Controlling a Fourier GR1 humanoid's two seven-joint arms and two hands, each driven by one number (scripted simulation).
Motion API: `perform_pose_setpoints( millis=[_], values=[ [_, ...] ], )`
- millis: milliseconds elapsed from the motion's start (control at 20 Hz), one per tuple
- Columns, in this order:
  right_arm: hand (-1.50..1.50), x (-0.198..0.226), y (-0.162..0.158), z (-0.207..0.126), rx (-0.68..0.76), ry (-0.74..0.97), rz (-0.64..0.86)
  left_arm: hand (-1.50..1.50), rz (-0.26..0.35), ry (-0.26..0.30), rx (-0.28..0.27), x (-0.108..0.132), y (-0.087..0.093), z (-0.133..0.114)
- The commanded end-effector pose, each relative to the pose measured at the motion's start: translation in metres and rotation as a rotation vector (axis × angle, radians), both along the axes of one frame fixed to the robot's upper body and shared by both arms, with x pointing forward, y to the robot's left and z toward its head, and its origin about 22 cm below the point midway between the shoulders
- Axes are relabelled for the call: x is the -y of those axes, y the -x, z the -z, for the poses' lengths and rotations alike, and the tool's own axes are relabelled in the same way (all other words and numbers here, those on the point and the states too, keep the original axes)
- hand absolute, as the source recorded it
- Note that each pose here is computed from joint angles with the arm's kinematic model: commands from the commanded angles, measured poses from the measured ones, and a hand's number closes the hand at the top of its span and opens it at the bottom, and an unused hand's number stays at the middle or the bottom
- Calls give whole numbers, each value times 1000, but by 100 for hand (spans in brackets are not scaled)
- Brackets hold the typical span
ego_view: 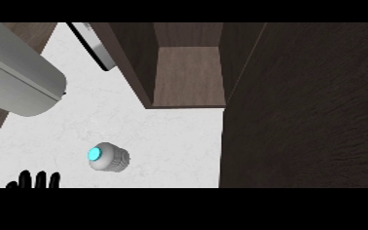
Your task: Pick up the bottled water, place it into the cabinet and close the cabinet
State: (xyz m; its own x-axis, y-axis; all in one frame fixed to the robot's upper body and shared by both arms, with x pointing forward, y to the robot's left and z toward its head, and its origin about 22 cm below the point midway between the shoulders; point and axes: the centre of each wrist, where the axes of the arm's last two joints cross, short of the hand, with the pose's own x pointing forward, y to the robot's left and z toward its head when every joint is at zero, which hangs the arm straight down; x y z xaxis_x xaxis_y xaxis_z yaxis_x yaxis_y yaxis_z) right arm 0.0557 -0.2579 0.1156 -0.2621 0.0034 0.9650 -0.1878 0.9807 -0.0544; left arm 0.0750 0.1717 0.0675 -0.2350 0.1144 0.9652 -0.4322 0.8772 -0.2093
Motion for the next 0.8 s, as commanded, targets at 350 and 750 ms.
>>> perform_pose_setpoints(
  millis=[350, 750],
  values=[
    [-150, -11, 25, -35, 60, -44, -14, -150, -43, 17, -98, -46, -25, 84],
    [-150, -5, 33, -35, 46, -53, -27, -150, -8, 35, -114, -53, -63, 132]
  ],
)
